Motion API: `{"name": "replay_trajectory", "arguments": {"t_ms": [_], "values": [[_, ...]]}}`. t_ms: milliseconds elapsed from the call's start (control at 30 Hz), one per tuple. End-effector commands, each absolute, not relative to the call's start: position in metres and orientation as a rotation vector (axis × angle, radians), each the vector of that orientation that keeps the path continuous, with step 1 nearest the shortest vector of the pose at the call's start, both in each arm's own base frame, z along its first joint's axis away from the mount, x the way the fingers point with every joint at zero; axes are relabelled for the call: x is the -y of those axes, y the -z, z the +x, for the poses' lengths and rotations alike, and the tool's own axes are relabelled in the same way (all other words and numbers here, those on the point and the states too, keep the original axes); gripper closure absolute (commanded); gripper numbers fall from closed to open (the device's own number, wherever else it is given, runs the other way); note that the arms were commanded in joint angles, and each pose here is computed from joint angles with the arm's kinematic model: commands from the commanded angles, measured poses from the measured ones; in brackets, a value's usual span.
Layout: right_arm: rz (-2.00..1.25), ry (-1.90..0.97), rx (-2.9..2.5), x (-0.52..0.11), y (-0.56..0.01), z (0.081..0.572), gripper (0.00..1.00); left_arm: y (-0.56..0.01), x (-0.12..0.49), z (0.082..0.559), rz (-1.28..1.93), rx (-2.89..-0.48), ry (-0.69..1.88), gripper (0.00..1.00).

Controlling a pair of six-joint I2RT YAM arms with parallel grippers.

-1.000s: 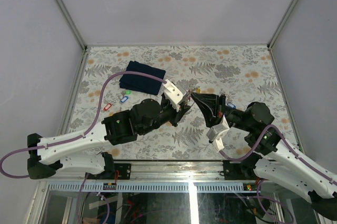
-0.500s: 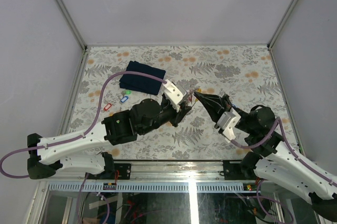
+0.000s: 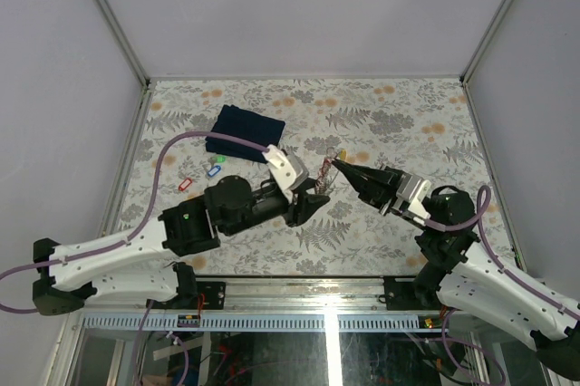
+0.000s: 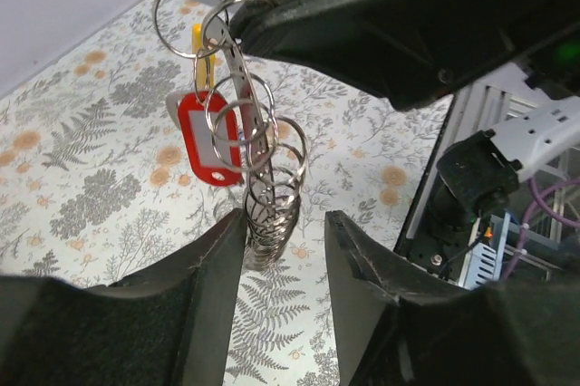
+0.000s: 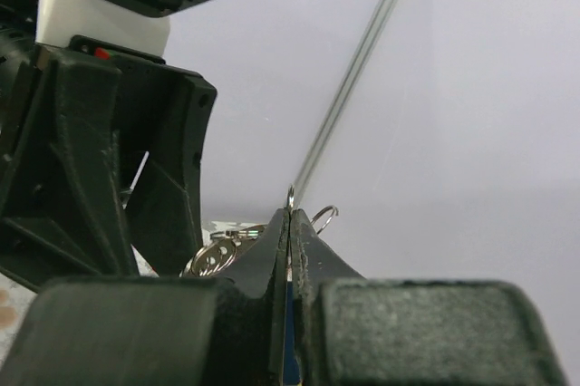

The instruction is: Put the keys on the keyring

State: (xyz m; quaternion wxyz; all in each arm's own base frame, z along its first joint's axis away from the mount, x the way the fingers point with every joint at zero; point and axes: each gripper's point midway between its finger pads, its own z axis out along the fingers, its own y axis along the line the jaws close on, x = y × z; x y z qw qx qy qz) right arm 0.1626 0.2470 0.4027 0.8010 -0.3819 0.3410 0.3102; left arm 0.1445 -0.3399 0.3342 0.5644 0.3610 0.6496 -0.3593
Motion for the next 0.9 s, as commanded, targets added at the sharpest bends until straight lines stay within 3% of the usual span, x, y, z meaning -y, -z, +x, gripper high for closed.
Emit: {"name": "replay_trajectory", "arguments": {"t_ms": [0, 367, 867], "values": [[-0.759, -0.759, -0.623, -0.239, -0.434, 0.140, 1.00, -0.377, 0.325, 0.124, 0.844, -1.320, 0.964, 0.59], [-0.872, -0.930, -0.601, -0.249, -0.430, 0.109, 1.00, -0.434, 0.296, 0.090, 0.877, -1.017, 1.050, 0.69], [-0.937, -1.072, -0.517, -0.249, -0.442, 0.077, 1.00, -0.435, 0.318, 0.076, 0.994, -0.985, 1.112, 0.75]]}}
